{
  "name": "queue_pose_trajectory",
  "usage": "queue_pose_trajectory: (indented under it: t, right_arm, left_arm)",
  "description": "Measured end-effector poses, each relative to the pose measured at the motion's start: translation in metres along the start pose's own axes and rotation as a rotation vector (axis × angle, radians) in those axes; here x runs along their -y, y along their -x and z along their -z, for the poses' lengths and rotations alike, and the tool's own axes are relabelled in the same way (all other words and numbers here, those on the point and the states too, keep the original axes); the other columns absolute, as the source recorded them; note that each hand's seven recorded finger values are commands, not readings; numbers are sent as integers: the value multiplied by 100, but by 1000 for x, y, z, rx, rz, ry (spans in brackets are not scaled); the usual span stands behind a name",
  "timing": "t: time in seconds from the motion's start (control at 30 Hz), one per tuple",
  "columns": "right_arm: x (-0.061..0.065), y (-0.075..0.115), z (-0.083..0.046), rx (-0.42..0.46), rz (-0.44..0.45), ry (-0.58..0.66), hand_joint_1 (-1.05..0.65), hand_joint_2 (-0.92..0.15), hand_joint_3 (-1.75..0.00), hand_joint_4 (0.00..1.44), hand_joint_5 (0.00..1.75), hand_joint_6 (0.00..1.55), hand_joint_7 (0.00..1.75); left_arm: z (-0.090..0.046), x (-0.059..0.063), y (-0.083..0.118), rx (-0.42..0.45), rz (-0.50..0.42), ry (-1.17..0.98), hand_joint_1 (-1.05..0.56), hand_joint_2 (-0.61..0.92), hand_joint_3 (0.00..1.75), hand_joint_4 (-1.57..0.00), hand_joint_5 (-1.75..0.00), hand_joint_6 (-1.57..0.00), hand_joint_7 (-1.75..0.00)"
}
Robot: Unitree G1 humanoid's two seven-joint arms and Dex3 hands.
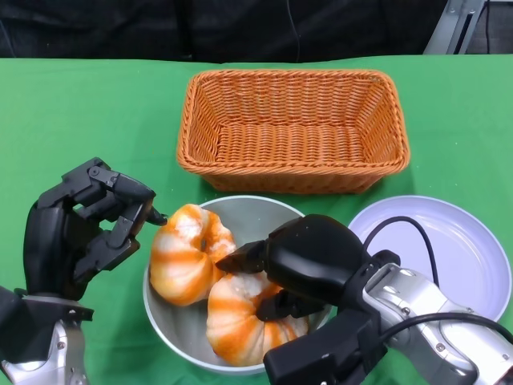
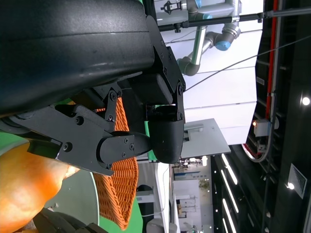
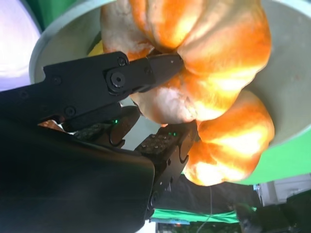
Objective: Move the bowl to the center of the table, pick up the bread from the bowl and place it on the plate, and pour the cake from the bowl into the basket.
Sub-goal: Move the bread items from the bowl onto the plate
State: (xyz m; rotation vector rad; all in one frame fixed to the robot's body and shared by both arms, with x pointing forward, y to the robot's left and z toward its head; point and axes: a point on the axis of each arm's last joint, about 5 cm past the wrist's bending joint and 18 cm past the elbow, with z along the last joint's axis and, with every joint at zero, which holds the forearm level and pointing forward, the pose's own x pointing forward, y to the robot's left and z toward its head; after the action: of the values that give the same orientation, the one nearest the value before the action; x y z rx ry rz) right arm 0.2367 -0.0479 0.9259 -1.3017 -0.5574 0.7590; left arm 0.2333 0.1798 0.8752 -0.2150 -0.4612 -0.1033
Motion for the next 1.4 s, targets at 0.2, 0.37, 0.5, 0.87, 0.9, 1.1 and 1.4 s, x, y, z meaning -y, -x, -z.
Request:
queue_pose_trajectory:
  t: [0.2, 0.37, 0.5, 0.87, 0.9, 1.1, 1.4]
  right_arm:
    - [-3, -1, -3, 12, -3, 39, -54, -87, 0, 72, 4, 63, 1]
    - [-5, -1, -3, 12, 15, 51, -46, -86, 0, 77, 5, 67, 2]
    - [-7, -1, -2, 17, 28, 50, -40, -87, 0, 86, 12, 76, 4]
    - [-25, 6, 17, 81, 247, -212, -16, -92, -14, 78, 126, 111, 16]
    - [-25, 6, 18, 84, 249, -214, -16, -92, -14, 78, 126, 111, 16]
    - [-23, 7, 21, 92, 292, -275, -15, -92, -17, 87, 113, 114, 16]
    - [-17, 9, 27, 78, 352, -329, -12, -92, -8, 90, 109, 117, 14]
  left_arm:
    - [0, 0, 0, 0, 0, -1, -14, 78, 56, -81, -136, -90, -106]
    - [0, 0, 0, 0, 0, -1, -13, 79, 55, -81, -136, -90, -106]
    - [0, 0, 0, 0, -2, 1, -13, 80, 54, -81, -136, -91, -104]
    - [0, 0, 1, 4, -3, 0, -12, 80, 55, -83, -136, -92, -104]
    - [0, 0, 1, 4, -3, 0, -12, 79, 55, -83, -136, -92, -104]
    - [0, 0, 1, 2, -3, -2, -12, 79, 56, -82, -136, -91, -105]
    - [2, 0, 2, -10, -6, 2, -13, 79, 56, -80, -137, -90, -104]
